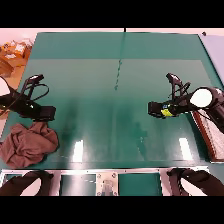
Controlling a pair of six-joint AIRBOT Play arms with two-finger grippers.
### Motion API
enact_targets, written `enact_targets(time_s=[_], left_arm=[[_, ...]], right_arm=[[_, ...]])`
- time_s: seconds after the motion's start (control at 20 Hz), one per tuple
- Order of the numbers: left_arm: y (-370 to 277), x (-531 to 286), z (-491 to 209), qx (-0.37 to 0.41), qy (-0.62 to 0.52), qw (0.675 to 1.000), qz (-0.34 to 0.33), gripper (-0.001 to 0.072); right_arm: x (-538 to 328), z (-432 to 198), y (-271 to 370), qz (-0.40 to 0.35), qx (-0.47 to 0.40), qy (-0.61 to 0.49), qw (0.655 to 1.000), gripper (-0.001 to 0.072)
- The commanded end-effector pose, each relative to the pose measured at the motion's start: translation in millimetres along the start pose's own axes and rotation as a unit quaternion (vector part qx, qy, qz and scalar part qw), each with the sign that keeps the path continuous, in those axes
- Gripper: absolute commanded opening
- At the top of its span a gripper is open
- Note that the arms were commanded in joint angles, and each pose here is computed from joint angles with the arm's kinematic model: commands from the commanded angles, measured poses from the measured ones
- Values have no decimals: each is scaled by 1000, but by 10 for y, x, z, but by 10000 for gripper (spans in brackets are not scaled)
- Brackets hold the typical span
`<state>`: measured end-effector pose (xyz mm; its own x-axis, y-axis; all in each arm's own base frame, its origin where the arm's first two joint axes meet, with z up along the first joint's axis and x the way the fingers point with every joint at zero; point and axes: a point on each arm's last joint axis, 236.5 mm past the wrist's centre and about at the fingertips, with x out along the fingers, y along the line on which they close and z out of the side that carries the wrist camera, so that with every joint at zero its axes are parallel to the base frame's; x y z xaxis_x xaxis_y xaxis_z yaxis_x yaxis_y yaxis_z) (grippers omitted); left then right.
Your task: Fold the shirts.
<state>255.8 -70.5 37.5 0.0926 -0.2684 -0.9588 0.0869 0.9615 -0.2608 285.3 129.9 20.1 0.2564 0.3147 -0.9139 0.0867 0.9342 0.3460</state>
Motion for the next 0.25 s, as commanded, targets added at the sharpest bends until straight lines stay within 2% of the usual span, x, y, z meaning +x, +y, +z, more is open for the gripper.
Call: enact_targets(time_s=[0.0, 0.2], left_arm=[[2, 18, 15, -5, -9, 1000, -1, 21], [6, 16, 77, -5, -22, 1000, 0, 21]], right_arm=[[13, -1, 40, 4, -4, -3, 1000, 9], [13, -1, 40, 4, -4, -3, 1000, 10]])
